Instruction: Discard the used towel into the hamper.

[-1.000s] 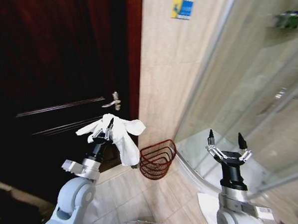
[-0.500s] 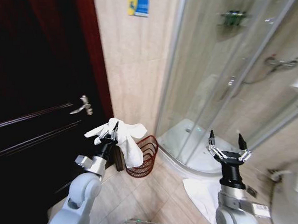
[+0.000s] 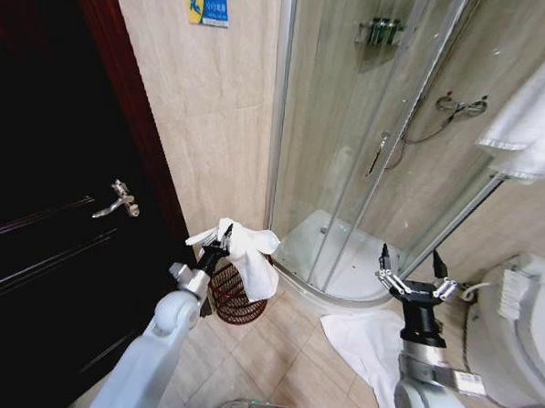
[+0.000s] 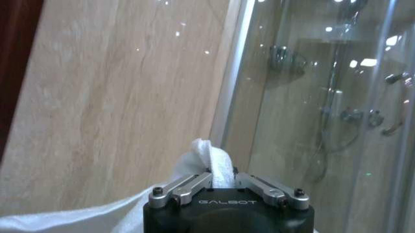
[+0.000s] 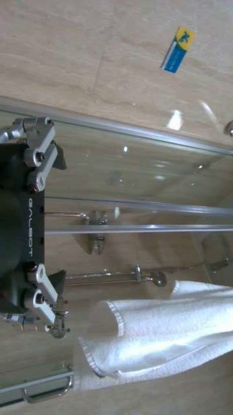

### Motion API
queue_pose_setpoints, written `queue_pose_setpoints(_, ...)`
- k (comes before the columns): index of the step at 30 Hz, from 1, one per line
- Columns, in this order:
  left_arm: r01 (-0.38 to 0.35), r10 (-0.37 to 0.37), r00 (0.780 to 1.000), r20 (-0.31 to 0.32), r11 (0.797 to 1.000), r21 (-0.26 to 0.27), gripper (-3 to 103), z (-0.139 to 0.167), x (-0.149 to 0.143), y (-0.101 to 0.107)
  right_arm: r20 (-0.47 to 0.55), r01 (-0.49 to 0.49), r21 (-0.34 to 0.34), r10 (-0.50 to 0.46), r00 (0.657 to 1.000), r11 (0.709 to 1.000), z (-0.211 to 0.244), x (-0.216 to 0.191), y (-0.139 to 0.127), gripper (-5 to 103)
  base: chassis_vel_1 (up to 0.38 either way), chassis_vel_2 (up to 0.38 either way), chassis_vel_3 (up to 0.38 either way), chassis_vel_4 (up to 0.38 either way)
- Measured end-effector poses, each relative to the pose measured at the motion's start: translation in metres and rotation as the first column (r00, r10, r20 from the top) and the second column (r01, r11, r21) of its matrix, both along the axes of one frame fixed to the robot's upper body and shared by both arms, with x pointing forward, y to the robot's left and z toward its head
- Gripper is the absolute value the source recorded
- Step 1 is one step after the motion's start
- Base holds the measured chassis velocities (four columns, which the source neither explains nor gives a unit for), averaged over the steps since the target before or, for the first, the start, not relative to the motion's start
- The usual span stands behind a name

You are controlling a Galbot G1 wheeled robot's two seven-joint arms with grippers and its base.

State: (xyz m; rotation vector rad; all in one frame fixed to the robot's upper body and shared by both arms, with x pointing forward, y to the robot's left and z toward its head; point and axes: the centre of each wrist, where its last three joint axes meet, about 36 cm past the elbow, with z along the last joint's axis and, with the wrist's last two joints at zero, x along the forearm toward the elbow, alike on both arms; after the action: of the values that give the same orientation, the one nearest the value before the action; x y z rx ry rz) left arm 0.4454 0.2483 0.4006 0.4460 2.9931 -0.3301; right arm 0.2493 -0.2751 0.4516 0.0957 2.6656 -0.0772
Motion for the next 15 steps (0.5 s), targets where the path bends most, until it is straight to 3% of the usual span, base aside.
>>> queue_pose_setpoints(4,0.006,-0.006,1.0,0.011,1.0,0.014,0,-0.015,0.039,0.011,0.016,-0.029,-0.051,0.03,0.999,0.998,-0.004,-0.002,-0.005,100,0.0,0.0,0.0,0.0)
queue_pose_setpoints(8,0.007,-0.006,1.0,-0.009,0.998,0.058,0,-0.031,0.065,0.016,0.027,-0.041,-0.037,0.042,0.999,0.998,-0.003,-0.005,-0.003,100,0.0,0.0,0.0,0.0)
queue_pose_setpoints(15,0.026,-0.02,0.997,-0.079,0.996,0.081,0,-0.061,0.082,0.003,0.02,-0.042,-0.04,0.043,0.999,0.998,-0.007,-0.005,-0.007,100,0.0,0.0,0.0,0.0)
